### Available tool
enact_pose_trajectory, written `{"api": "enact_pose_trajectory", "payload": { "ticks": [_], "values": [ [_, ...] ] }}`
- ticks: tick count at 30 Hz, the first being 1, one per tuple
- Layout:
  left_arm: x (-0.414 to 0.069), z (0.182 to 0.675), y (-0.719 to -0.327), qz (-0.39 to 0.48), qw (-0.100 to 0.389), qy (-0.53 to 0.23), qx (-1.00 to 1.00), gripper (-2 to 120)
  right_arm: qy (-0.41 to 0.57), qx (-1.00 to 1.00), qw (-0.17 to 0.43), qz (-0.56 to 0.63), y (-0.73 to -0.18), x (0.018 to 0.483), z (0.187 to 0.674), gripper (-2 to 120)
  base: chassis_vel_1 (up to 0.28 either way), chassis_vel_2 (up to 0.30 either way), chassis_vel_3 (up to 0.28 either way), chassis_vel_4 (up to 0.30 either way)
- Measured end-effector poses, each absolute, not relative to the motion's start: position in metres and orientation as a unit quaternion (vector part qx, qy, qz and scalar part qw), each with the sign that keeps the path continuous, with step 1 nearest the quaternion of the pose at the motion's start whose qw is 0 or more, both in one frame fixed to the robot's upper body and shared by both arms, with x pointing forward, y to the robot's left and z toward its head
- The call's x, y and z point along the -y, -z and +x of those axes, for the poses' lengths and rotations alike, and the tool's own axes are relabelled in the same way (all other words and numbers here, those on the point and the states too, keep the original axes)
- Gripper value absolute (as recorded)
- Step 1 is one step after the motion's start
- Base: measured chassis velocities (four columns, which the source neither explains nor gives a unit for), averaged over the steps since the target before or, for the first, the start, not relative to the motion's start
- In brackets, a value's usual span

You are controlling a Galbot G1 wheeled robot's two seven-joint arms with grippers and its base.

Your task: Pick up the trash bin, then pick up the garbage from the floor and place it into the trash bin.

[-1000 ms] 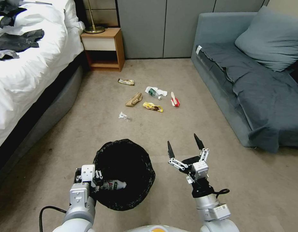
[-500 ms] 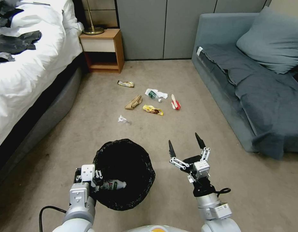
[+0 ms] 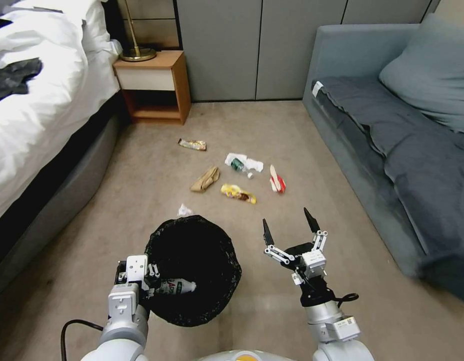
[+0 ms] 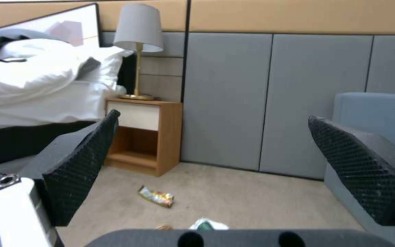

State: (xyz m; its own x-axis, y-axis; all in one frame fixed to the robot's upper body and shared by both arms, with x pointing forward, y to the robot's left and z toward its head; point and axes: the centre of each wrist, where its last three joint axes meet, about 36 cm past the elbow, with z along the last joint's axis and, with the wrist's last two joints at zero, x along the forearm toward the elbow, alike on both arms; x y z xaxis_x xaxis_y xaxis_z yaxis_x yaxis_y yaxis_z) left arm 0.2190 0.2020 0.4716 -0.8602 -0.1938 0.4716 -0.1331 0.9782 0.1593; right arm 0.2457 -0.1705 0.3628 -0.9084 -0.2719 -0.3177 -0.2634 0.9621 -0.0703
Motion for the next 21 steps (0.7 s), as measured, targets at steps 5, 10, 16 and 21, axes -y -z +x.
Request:
{"api": "enact_pose_trajectory", "payload": {
  "ticks": [5, 10, 16, 21],
  "values": [
    [-0.2022, 0.2192, -0.4718, 0.085, 0.250, 0.061, 0.963, 1, 0.013, -0.977, 0.165, -0.137, -0.3626, 0.1700, 0.2451, 100, -0.382, 0.365, 0.381, -0.353],
    [-0.2022, 0.2196, -0.4720, 0.086, 0.250, 0.061, 0.963, 1, 0.014, -0.976, 0.165, -0.139, -0.3625, 0.1697, 0.2446, 100, -0.350, 0.353, 0.356, -0.359],
    [-0.2024, 0.2197, -0.4722, 0.087, 0.250, 0.061, 0.962, 1, 0.014, -0.976, 0.166, -0.140, -0.3621, 0.1694, 0.2446, 100, -0.328, 0.331, 0.323, -0.332],
    [-0.2024, 0.2200, -0.4724, 0.088, 0.250, 0.060, 0.963, 1, 0.013, -0.975, 0.171, -0.143, -0.3607, 0.1684, 0.2451, 100, -0.332, 0.330, 0.322, -0.332]
  ]
}}
